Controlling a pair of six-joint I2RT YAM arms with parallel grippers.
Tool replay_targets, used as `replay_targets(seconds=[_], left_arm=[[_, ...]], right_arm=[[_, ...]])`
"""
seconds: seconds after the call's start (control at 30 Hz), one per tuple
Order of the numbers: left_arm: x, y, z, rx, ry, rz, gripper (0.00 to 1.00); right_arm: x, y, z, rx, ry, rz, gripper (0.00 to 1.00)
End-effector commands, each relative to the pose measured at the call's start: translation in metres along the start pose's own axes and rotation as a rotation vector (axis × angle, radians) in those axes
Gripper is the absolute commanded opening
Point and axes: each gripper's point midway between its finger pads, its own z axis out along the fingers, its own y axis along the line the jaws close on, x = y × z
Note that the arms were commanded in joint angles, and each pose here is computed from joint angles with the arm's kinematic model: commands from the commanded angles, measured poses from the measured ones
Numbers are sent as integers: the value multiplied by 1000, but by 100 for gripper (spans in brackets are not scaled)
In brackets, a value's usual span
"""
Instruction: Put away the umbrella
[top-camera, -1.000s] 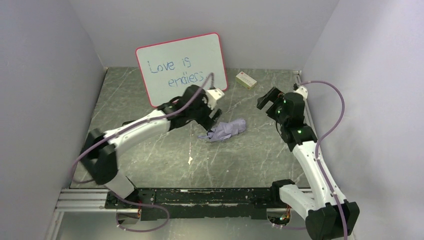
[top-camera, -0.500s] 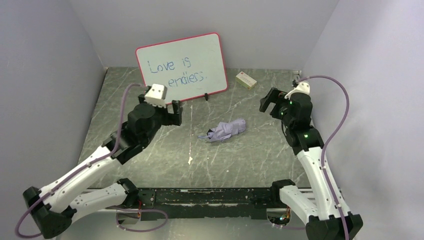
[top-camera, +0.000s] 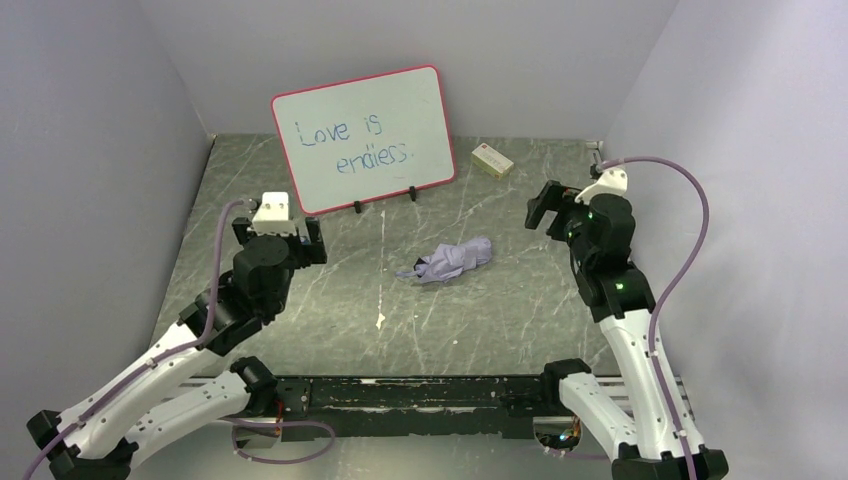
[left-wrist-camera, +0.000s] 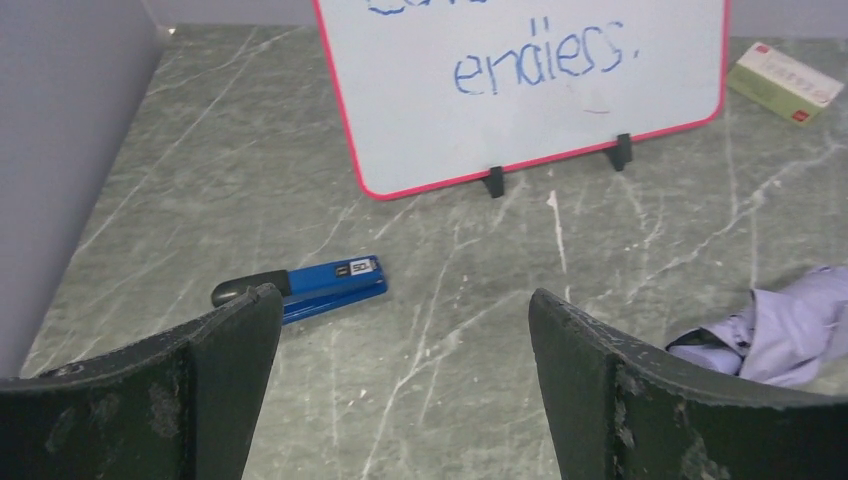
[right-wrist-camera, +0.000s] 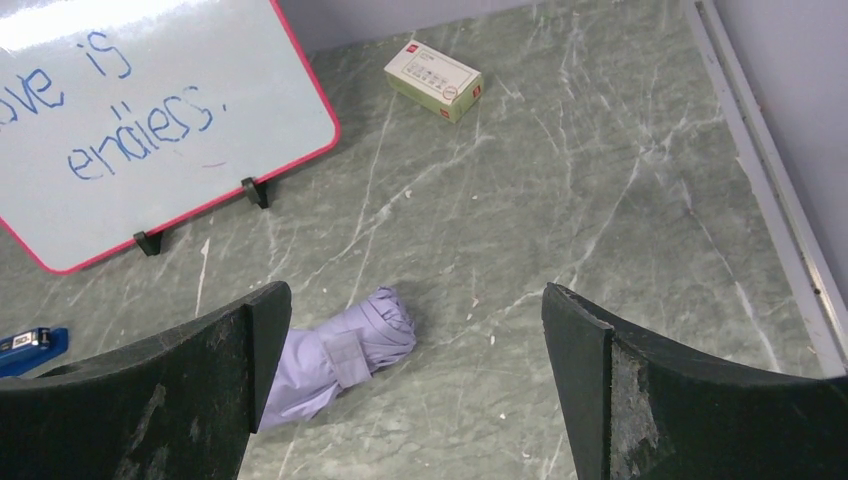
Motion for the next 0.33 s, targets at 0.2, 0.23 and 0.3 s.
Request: replay_targets(seconds=[0.2, 0.23, 0.3], left_arm=[[6, 23, 0, -108, -23, 37, 96], [6, 23, 0, -112, -24, 43, 96], [7, 25, 2, -122, -27, 54, 96]], right_arm=[[-13, -19, -8, 98, -73, 7, 100], [-13, -19, -9, 98, -75, 4, 100], [-13, -21, -8, 113, -68, 4, 100]])
